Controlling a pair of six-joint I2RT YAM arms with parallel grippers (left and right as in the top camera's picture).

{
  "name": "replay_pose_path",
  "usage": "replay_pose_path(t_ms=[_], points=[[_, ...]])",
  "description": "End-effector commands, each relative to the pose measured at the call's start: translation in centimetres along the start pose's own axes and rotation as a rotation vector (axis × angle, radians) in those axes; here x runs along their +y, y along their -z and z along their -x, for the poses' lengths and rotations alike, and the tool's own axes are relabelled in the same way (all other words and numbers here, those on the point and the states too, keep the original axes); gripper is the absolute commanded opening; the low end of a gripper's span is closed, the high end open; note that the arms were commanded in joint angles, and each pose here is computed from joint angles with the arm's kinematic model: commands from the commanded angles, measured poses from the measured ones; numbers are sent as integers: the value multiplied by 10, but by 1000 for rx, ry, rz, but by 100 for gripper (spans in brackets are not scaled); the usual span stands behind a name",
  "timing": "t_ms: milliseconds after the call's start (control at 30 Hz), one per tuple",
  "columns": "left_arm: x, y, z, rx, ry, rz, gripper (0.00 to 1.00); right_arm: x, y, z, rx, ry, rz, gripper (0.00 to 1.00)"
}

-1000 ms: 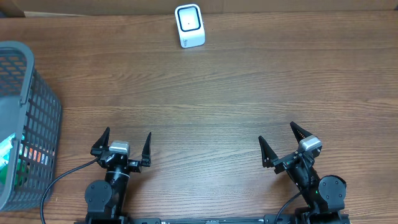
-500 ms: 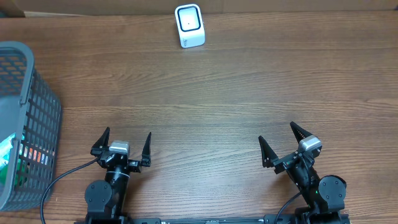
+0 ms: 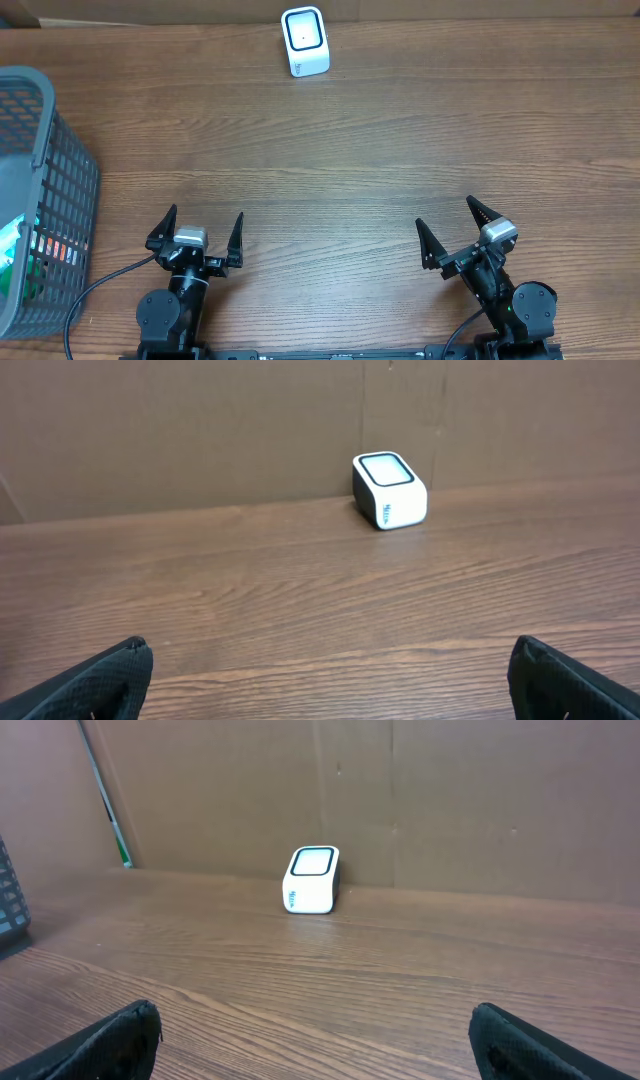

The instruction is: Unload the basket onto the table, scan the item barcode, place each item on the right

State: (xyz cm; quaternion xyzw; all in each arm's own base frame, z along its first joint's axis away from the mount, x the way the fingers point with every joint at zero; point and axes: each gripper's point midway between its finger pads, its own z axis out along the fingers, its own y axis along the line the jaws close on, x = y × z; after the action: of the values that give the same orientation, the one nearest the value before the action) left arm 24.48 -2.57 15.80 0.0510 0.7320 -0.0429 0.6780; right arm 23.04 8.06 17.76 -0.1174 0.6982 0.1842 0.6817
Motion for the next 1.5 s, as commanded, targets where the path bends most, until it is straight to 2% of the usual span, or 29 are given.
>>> replay_pose_path(t_ms=[0, 333, 600, 833, 1033, 1133, 1333, 1467], points=[[-10, 4, 18, -42, 32, -53, 100, 2, 0, -1, -5, -5, 11, 100], [-12, 15, 57, -62, 29, -64, 100, 2, 0, -1, -5, -5, 11, 100], [-23, 3, 61, 34, 41, -137, 100, 2, 0, -1, -5, -5, 11, 100], [-36, -13, 98, 117, 59, -223, 100, 2, 0, -1, -5, -5, 11, 100], [-54, -28, 140, 265, 106, -345, 100, 2, 0, -1, -5, -5, 11, 100], [-54, -39, 163, 380, 135, -353, 100, 2, 0, -1, -5, -5, 11, 100], [-51, -44, 197, 596, 62, -371, 99, 2, 0, -1, -5, -5, 11, 100], [-50, -61, 204, 642, 55, -382, 100, 2, 0, -1, -5, -5, 11, 100]])
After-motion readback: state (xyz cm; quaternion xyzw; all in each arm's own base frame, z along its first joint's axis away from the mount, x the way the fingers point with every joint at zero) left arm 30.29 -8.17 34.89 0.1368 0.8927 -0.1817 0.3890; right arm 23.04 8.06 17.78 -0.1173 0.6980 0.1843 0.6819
